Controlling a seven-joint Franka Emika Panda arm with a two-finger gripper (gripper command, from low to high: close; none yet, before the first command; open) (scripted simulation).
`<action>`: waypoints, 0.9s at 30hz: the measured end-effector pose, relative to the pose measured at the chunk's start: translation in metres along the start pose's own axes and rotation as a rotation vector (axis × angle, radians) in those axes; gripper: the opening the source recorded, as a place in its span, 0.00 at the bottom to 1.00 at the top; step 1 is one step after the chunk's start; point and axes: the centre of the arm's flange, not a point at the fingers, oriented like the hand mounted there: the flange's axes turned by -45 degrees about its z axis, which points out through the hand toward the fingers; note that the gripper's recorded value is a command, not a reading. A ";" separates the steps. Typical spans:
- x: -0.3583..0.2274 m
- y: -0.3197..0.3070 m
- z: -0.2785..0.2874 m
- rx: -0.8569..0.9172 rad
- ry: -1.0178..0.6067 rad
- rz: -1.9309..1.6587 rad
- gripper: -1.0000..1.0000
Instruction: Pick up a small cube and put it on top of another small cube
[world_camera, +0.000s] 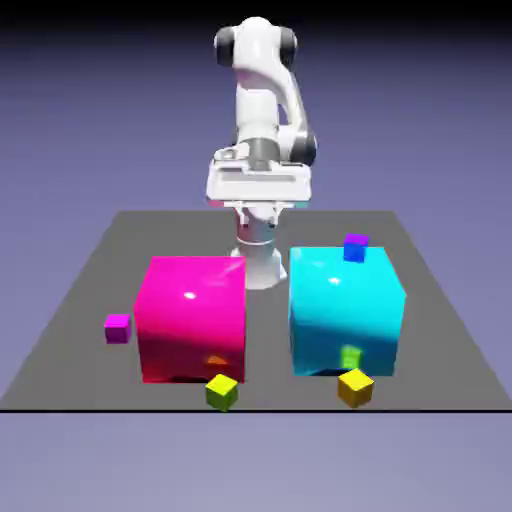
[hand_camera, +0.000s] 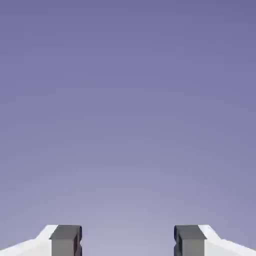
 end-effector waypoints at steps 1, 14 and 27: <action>0.005 0.004 0.009 0.001 -0.041 0.024 0.50; 0.032 0.066 0.142 0.008 -0.557 0.321 0.50; 0.002 0.112 0.271 0.010 -1.045 0.558 0.50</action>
